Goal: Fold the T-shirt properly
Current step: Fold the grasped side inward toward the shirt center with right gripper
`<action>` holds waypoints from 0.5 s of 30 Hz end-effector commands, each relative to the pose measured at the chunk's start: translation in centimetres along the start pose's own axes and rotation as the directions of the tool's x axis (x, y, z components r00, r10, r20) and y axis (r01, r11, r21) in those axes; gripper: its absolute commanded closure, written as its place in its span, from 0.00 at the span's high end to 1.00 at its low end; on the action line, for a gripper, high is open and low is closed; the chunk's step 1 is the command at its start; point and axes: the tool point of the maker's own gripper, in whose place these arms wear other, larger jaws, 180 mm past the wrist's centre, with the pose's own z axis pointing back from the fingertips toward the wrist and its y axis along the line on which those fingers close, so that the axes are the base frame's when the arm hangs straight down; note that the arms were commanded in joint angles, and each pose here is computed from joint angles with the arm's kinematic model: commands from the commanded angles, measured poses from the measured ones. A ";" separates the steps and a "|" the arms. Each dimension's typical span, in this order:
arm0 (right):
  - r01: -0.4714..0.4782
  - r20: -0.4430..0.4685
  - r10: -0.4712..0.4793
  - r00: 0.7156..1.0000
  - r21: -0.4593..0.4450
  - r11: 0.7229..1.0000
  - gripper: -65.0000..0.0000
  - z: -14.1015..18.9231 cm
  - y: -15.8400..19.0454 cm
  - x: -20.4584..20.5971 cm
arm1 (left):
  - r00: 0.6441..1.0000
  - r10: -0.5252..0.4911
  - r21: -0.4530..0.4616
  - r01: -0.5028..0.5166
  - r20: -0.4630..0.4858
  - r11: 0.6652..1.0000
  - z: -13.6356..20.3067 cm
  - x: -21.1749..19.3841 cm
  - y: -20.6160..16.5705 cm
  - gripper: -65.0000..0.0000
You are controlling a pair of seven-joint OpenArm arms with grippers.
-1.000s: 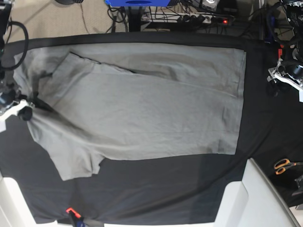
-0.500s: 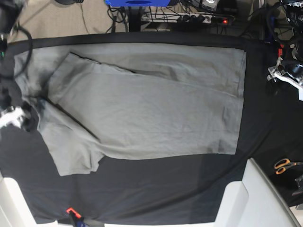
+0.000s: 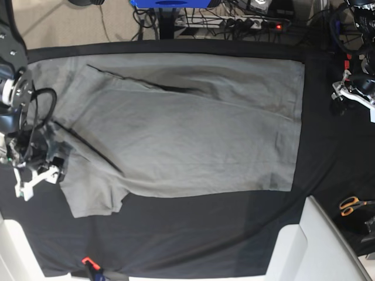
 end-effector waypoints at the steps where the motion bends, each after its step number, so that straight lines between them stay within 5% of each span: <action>1: -0.002 0.080 0.003 0.997 -0.003 1.000 0.70 0.3 -0.4 3.2 | 0.999 -0.015 -0.003 0.015 0.046 1.000 0.3 1.8 0.1 0.59; 15: -0.001 0.062 -0.002 0.998 0.036 0.999 0.69 -0.5 2.1 2.1 | 0.998 -0.016 -0.005 0.016 0.054 1.000 0.3 2.1 0.1 0.59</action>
